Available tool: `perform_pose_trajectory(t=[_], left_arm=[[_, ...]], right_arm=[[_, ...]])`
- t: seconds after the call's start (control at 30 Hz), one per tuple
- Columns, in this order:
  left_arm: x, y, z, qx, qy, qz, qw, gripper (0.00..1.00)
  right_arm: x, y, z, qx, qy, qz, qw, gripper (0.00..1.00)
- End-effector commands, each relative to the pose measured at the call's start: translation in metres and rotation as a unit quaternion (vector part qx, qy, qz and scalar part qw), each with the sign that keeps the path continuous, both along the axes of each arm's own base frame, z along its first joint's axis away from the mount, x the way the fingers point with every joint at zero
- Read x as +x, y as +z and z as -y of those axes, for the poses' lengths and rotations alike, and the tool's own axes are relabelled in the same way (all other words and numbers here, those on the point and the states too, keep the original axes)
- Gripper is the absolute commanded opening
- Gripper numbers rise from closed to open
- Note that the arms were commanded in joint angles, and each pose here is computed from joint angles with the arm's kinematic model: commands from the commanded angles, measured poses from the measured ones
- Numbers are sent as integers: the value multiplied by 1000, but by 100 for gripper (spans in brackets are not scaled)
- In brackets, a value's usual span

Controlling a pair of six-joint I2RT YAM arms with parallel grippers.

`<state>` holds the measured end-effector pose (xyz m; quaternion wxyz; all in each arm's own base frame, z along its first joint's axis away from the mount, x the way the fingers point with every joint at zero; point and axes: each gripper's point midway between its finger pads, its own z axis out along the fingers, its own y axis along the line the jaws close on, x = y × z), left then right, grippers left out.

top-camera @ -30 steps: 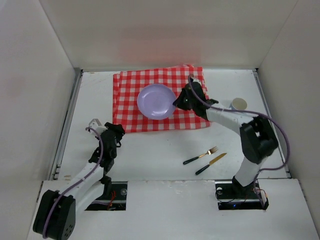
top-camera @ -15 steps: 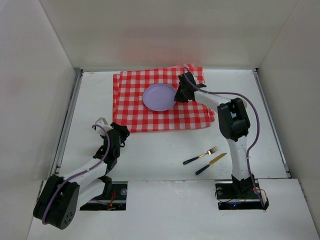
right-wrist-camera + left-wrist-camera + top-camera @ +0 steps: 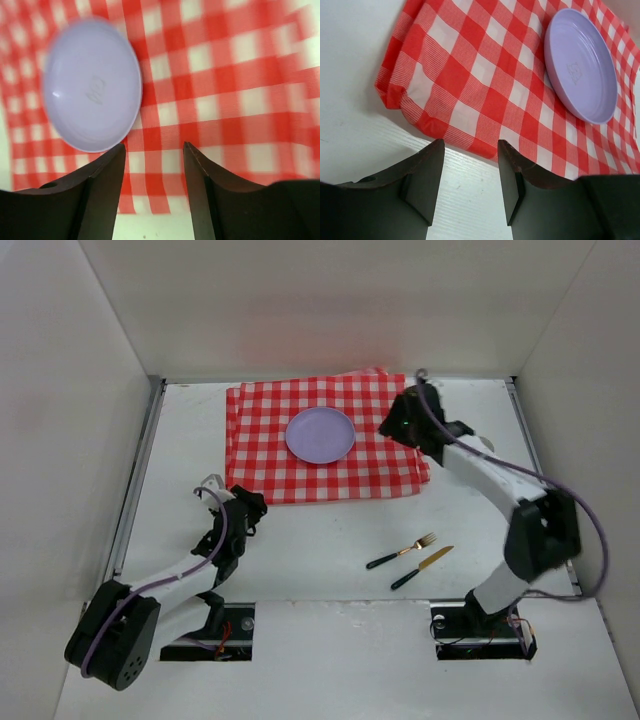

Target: Set the dinner table for one person

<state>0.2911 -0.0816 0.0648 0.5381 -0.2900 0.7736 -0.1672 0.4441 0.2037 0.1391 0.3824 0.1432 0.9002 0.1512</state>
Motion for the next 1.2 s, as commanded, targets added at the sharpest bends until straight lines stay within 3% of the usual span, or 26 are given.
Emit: perform_pose_trajectory(t=[0.0,0.13,0.27,0.43,0.7,0.93,1.07,1.17], left_arm=[[13,29,17,-5,-19,44,999,44],[10,44,38,0,-56,75,996,41],[5,53,65,15,-105,97,990,40],[3,53,93,36,-151,101,983,40],[2,51,88,29,-145,98,984,41],[3,50,84,25,-137,96,986,42],[4,48,82,26,-134,93,986,42],[4,48,81,22,-132,94,987,42]], right_arm=[[-3,87,85,4,-98,128,987,55],[-40,82,208,-29,-245,139,959,55],[-64,58,273,-53,-325,116,937,59],[-64,38,303,-82,-351,86,929,62],[-33,4,306,-79,-337,45,937,60],[-25,-36,304,-77,-330,1,941,47],[-25,-31,306,-78,-335,7,939,21],[-27,0,309,-79,-344,43,935,15]])
